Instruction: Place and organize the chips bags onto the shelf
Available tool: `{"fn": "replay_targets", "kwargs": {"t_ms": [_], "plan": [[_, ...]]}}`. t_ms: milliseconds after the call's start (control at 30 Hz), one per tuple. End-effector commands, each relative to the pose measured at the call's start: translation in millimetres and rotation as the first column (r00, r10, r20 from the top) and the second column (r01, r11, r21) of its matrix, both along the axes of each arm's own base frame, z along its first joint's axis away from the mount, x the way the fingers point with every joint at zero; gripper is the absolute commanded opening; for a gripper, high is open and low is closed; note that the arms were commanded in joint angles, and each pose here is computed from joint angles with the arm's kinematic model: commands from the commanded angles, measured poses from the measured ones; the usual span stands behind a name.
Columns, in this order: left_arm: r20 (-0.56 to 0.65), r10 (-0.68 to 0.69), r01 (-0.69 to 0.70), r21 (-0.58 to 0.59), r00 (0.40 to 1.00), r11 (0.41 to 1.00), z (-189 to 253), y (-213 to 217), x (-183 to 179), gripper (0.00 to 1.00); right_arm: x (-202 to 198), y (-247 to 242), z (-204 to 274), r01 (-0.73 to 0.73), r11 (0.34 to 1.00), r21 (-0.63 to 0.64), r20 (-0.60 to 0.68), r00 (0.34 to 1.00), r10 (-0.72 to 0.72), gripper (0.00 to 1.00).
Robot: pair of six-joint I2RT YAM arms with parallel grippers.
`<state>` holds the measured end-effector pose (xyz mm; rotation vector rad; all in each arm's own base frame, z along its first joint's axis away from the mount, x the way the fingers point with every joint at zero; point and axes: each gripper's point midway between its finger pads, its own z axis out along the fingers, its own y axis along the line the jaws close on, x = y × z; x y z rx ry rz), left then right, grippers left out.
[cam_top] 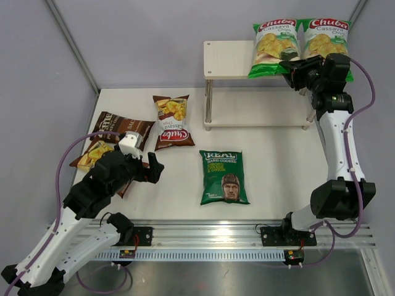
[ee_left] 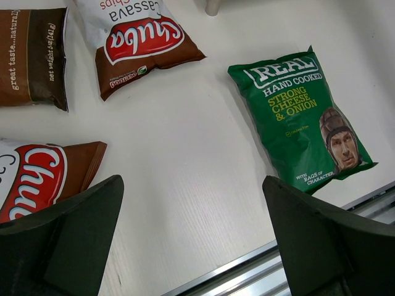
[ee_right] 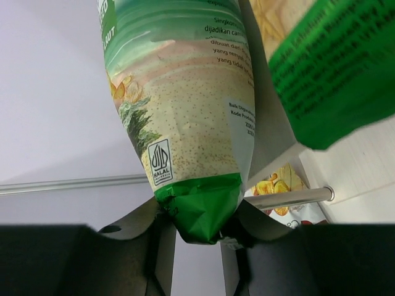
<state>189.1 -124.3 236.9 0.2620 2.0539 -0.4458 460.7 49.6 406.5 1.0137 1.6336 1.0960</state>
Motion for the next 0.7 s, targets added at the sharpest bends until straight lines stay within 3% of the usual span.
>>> {"fn": "replay_targets", "kwargs": {"t_ms": [0,233,667], "plan": [[0.05,-0.021,0.022,-0.023,0.999,0.999,9,-4,3,0.99,9,5,24,-0.068,0.997,-0.02,0.055,0.996,0.069,0.36],[0.05,-0.021,0.022,-0.023,0.999,0.999,8,-4,3,0.99,8,-9,18,-0.007,1.0,-0.018,0.031,0.999,0.007,0.35],[0.047,-0.03,0.031,-0.024,0.998,0.999,8,-6,2,0.99,-5,-30,13,0.009,0.997,-0.075,-0.011,1.0,-0.01,0.58]]}}
